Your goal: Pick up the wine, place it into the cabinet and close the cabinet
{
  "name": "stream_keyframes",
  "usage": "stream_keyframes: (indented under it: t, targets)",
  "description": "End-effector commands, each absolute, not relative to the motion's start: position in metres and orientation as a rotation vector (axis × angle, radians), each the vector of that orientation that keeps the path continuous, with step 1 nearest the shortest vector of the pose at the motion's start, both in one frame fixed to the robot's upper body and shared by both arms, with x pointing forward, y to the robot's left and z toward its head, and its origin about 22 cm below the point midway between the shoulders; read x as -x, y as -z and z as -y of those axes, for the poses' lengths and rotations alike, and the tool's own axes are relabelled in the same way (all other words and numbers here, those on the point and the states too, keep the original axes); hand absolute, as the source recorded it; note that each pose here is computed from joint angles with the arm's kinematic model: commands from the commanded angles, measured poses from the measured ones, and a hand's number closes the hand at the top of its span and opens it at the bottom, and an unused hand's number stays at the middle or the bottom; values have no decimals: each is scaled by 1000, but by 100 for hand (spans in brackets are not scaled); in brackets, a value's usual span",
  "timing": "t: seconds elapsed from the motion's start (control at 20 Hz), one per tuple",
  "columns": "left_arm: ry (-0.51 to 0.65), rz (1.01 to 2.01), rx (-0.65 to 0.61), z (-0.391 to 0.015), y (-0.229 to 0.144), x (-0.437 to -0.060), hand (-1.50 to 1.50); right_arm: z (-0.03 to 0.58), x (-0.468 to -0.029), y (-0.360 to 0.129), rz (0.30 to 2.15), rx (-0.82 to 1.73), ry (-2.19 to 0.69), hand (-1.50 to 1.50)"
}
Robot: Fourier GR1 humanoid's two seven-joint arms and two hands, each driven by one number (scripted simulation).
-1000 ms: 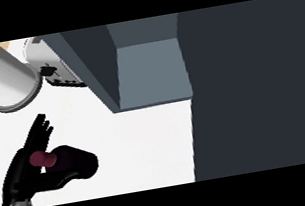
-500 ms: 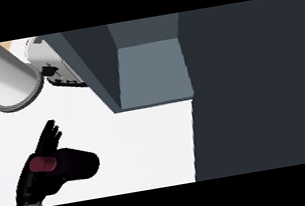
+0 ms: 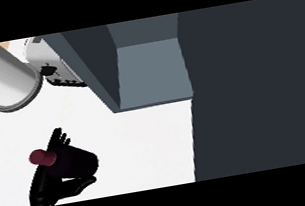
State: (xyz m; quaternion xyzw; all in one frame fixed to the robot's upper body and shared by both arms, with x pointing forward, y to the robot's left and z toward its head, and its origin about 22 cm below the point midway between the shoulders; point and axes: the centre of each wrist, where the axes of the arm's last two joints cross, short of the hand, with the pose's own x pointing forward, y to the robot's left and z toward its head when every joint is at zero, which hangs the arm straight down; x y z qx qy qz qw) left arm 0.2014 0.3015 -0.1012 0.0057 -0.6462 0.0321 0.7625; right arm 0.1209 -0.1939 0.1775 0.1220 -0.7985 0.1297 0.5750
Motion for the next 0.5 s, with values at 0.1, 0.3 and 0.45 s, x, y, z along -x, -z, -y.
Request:
stream_keyframes:
  t: [0.1,0.3,0.45]
  targets:
    - [-201,1412,39,-295,112,-197,-150,210,-73,-216,1948,-340,-295,-150]
    - [-226,1405,100,-302,114,-218,-150,204,-79,-216,1941,-352,-303,-150]
    - [-242,1404,117,-291,117,-218,-150,206,-76,-211,1935,-334,-281,-150]
